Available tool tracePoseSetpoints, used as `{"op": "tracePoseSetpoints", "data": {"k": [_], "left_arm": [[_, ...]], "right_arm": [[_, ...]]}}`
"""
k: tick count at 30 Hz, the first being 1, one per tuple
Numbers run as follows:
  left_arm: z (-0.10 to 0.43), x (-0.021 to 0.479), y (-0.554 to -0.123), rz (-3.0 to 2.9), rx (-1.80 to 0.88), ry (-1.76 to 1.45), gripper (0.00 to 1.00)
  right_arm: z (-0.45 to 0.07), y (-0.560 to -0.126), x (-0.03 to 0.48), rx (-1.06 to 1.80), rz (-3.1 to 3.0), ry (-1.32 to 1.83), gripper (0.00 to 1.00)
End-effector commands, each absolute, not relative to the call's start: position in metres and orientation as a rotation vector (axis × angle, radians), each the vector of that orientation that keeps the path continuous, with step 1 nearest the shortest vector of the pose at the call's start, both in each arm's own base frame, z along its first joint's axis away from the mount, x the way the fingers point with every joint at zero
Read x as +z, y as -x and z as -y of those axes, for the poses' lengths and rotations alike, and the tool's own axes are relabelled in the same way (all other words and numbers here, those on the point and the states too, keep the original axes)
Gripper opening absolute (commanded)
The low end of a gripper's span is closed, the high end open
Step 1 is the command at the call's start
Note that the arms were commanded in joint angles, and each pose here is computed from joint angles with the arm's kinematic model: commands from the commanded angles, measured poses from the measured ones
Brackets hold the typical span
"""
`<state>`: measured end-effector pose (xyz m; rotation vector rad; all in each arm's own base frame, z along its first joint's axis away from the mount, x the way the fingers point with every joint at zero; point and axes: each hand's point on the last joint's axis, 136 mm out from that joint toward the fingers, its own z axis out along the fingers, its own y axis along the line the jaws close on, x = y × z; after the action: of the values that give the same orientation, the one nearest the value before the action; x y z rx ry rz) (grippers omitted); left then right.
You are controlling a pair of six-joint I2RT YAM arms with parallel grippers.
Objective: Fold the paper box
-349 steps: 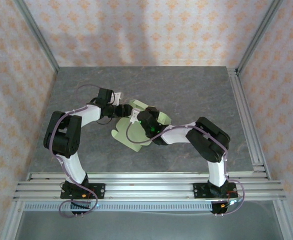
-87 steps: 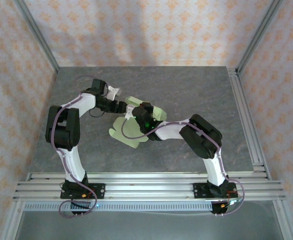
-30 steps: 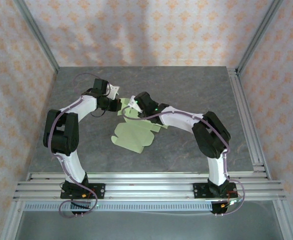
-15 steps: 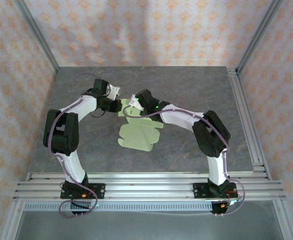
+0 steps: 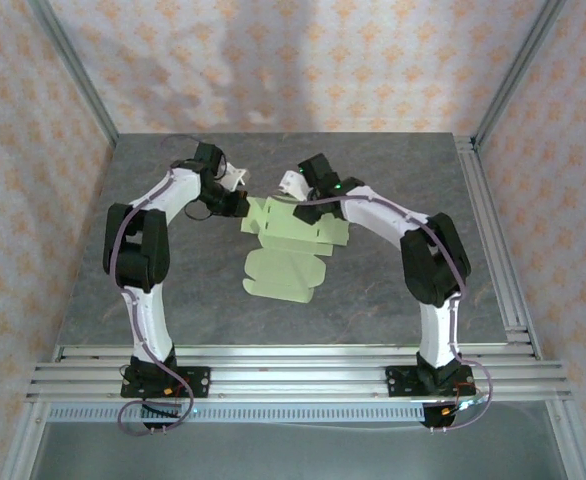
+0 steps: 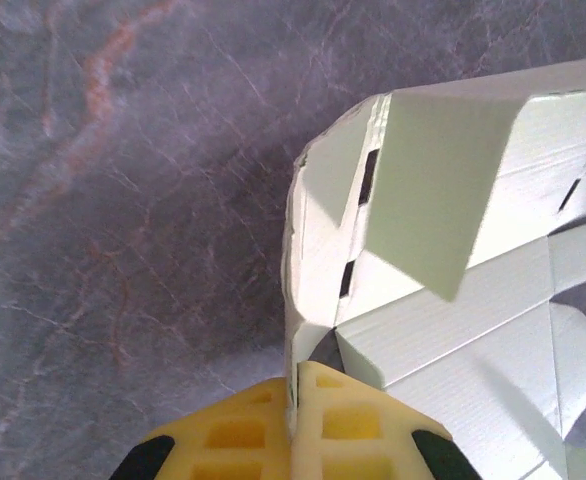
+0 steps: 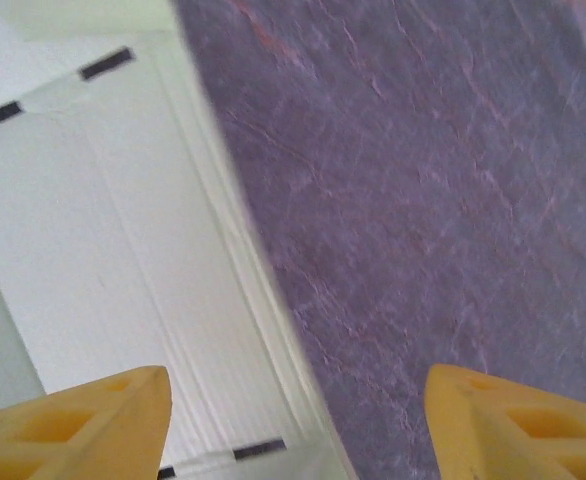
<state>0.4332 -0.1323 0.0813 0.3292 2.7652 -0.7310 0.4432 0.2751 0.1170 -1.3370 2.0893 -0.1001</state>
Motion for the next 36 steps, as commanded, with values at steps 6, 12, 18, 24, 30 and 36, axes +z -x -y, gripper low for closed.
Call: {"op": "tracePoseSetpoints", "data": {"k": [6, 12, 18, 24, 30, 36], "left_arm": [[0.129, 0.084, -0.402, -2.959, -0.735, -0.3, 0.0], [0.128, 0.085, -0.398, -2.975, -0.73, -0.304, 0.0], [0.129, 0.082, -0.399, -2.985, -0.734, -0.307, 0.0], [0.129, 0.078, -0.4, -2.996, -0.741, -0.315, 0.0], [0.129, 0.077, -0.398, -3.003, -0.743, -0.329, 0.0], [0.129, 0.076, -0.398, -3.003, -0.745, -0.334, 0.0]], "right_arm": [[-0.276, -0.434, 0.13, 0.201, -2.017, 1.461, 0.68], [-0.28, -0.431, 0.114, 0.317, -2.008, 1.674, 0.67], [-0.293, -0.435, 0.106, 0.336, -1.983, 1.74, 0.64], [-0.302, -0.438, 0.092, 0.343, -1.993, 1.772, 0.62], [-0.302, -0.441, 0.082, 0.331, -2.013, 1.789, 0.53], [-0.3, -0.439, 0.077, 0.34, -2.043, 1.824, 0.35]]}}
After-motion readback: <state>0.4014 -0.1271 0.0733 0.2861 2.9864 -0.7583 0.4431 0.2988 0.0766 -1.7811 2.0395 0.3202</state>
